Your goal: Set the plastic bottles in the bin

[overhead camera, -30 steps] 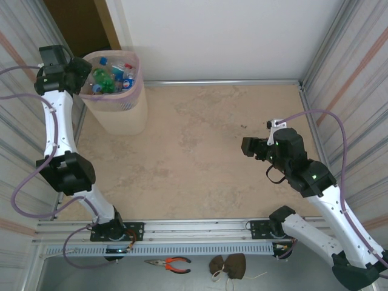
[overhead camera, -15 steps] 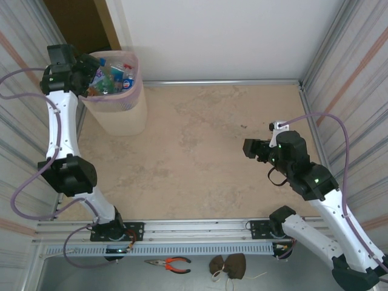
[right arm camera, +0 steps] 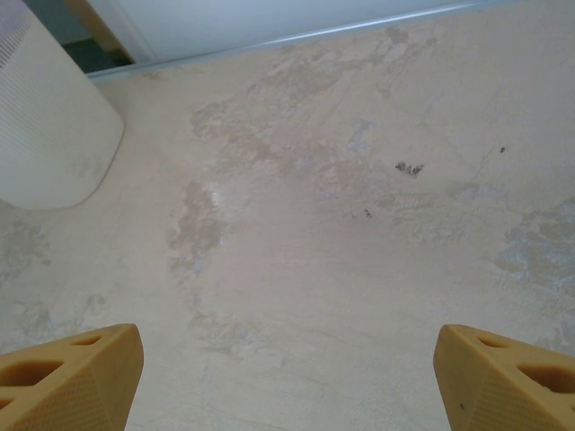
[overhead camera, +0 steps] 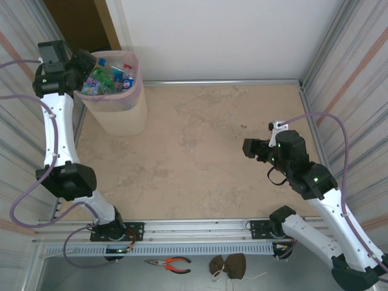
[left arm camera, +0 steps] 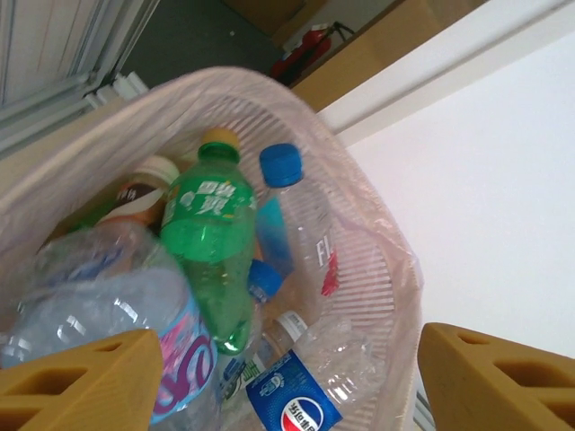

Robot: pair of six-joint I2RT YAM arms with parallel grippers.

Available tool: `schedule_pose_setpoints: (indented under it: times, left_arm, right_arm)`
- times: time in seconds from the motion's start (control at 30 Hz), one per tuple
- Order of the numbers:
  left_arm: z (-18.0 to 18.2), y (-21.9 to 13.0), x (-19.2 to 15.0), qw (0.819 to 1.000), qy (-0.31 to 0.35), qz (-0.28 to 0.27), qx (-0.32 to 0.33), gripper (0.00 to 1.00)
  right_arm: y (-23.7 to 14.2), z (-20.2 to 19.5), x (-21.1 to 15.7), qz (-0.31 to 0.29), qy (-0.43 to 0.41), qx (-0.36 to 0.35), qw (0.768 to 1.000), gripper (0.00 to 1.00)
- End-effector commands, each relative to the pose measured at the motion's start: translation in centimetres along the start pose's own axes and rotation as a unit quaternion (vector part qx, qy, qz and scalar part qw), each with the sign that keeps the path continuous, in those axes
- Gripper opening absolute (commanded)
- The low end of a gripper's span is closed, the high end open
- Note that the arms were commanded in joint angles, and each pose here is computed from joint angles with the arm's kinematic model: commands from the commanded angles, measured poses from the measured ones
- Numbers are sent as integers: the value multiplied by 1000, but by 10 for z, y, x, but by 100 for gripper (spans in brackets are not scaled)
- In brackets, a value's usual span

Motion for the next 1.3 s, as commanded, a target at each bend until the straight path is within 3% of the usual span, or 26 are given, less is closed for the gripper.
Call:
schedule_pose_setpoints:
  times: [0.0, 0.2, 0.4, 0.63, 1.0, 1.27]
  left_arm:
    - [-16, 2, 14, 997, 54, -16, -44, 74]
    - [-21, 41, 3, 993, 66, 47, -83, 72]
    - [9, 70, -30, 992, 63, 104, -34, 73]
    - [26, 85, -52, 990, 52, 130, -31, 74]
    - [-24, 18, -3, 987, 99, 42, -117, 74]
    - [-41, -38, -21, 959, 204, 4, -197, 79]
  right_arm:
    - [0, 1, 4, -8, -4, 6, 1000, 83]
    - [3, 2, 3, -2, -3, 7, 1000, 83]
    - [4, 1, 2, 0, -1, 4, 1000, 83]
    - [3, 2, 4, -2, 0, 7, 1000, 83]
    - [-5, 3, 8, -12, 1, 9, 1000, 82]
    - [-4, -3, 12, -23, -23, -12, 999, 86]
Point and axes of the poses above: each hand's point on the last joint's axis, 136 mm out from that joint toward the fingers, its own y axis out along the fingers, its own z axis along the line the jaws close on, x = y × z, the point moved 6 cm from there along -y, back along the fingers, and after that the axes turned 10 degrees about y, right-handed, at the moved point
